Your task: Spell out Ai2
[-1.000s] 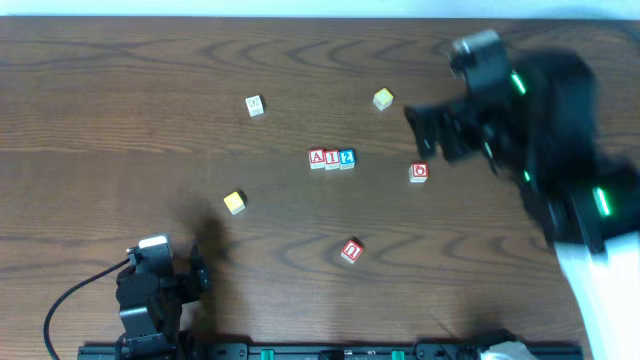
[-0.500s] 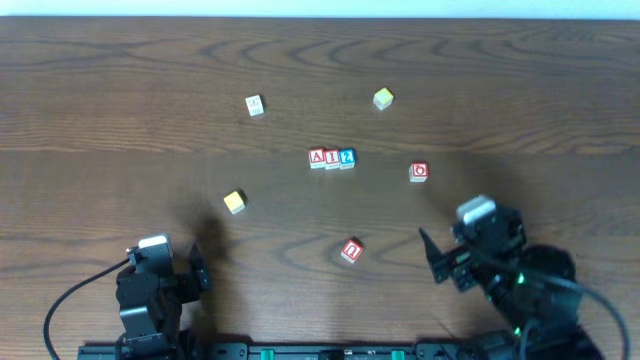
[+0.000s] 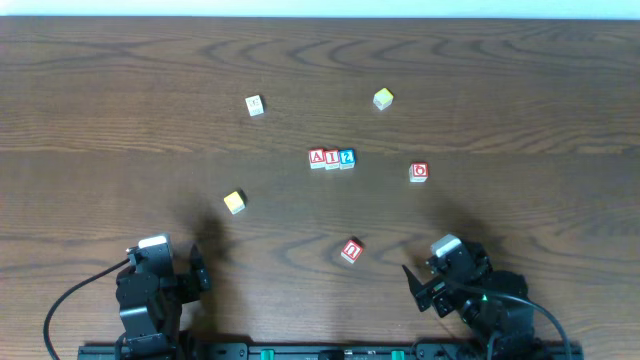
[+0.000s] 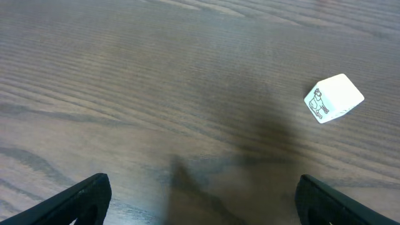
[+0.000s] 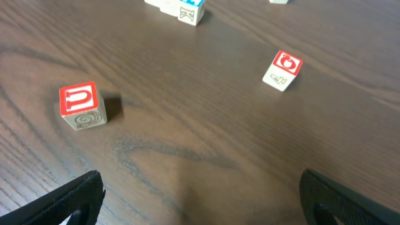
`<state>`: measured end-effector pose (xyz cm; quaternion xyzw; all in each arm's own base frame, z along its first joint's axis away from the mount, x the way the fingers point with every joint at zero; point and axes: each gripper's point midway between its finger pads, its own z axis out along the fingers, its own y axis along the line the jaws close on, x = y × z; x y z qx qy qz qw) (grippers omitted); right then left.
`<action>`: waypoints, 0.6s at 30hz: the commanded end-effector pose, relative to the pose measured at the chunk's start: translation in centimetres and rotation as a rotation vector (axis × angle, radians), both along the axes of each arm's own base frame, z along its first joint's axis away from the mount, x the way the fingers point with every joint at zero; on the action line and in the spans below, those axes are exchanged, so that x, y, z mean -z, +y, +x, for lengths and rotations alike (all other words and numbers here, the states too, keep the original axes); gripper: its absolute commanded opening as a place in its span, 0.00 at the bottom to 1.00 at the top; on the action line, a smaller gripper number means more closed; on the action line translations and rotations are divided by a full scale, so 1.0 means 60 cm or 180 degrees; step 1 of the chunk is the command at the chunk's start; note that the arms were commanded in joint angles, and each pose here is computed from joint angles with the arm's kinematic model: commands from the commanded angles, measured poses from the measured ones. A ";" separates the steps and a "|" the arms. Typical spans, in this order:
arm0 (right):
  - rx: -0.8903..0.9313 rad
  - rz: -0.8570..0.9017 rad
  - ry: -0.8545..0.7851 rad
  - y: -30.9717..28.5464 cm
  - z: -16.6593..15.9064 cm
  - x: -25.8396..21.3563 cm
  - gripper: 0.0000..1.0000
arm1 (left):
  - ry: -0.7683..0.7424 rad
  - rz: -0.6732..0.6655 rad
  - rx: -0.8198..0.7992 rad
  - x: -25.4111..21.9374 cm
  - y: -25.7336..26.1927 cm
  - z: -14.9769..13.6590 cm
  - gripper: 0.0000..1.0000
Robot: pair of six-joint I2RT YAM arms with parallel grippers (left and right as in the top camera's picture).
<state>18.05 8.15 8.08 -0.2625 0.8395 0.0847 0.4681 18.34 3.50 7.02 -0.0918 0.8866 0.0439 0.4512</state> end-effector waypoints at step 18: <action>-0.0033 0.0036 -0.0160 0.002 0.002 -0.012 0.99 | 0.0064 0.0042 -0.0002 0.011 0.003 -0.004 0.95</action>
